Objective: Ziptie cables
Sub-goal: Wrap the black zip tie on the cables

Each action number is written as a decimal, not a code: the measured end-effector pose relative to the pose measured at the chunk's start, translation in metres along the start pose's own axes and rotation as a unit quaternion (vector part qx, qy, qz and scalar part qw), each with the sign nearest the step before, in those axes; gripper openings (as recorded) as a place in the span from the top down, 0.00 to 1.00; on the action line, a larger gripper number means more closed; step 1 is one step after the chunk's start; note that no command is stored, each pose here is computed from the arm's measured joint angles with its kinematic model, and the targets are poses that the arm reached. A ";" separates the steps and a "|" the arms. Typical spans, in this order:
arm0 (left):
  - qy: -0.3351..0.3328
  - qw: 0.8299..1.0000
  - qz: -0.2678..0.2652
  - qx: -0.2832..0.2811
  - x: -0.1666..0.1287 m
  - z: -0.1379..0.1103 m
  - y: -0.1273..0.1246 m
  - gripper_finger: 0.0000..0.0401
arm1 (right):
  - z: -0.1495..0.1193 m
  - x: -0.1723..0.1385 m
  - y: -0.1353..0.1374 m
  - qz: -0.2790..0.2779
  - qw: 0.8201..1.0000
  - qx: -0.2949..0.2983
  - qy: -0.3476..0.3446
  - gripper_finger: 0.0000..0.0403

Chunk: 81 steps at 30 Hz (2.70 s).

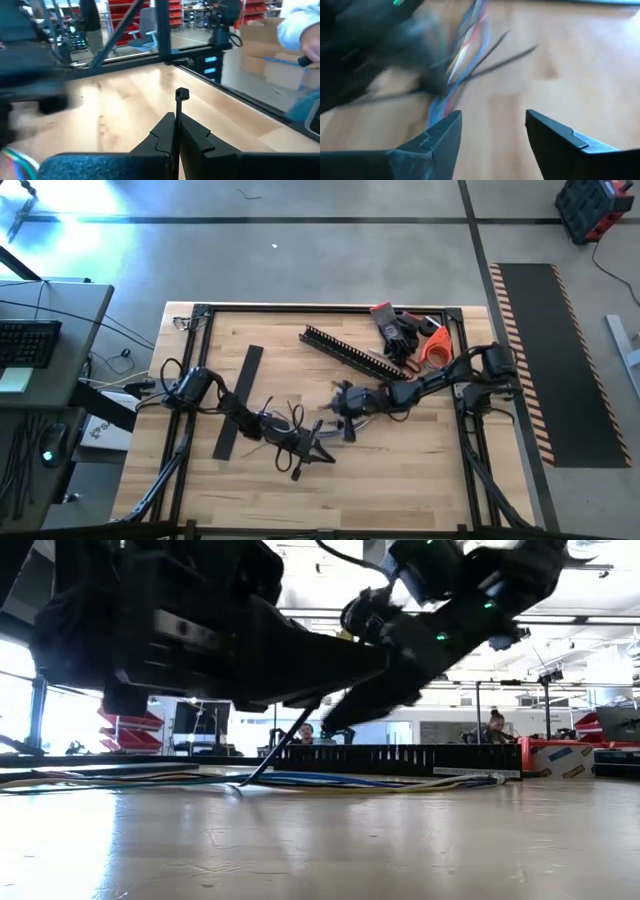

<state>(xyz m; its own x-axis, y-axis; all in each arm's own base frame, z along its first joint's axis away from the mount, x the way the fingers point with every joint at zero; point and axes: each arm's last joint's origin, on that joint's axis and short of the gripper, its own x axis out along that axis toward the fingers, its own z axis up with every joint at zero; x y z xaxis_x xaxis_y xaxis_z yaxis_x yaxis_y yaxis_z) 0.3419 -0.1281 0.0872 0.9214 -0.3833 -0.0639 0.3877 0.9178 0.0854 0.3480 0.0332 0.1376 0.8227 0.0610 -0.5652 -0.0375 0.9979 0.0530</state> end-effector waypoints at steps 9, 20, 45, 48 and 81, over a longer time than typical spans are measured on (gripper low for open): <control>0.006 1.000 -0.007 0.002 0.000 -0.002 -0.015 1.00 | 0.027 0.043 -0.021 0.071 0.995 -0.048 -0.050 0.77; 0.034 0.999 0.018 -0.024 -0.019 -0.014 -0.038 1.00 | 0.031 0.109 -0.063 0.192 0.980 -0.051 -0.028 0.99; -0.016 0.997 0.067 -0.045 -0.005 0.004 -0.046 1.00 | 0.001 0.075 -0.075 0.143 0.977 -0.087 0.132 1.00; -0.026 0.996 0.077 -0.039 -0.001 0.008 -0.040 1.00 | -0.008 0.067 -0.075 0.134 0.977 -0.091 0.139 1.00; -0.093 0.991 0.069 -0.061 0.005 0.004 -0.041 1.00 | -0.006 0.078 -0.046 0.091 0.987 -0.101 0.085 1.00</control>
<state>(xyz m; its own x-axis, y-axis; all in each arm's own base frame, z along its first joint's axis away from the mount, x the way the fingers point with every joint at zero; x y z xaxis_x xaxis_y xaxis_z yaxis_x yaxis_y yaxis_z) 0.3312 -0.1677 0.0871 0.9586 -0.2555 0.1258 0.2624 0.9641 -0.0414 0.4102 -0.0074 0.0861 0.6856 0.2261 -0.6920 -0.3025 0.9531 0.0116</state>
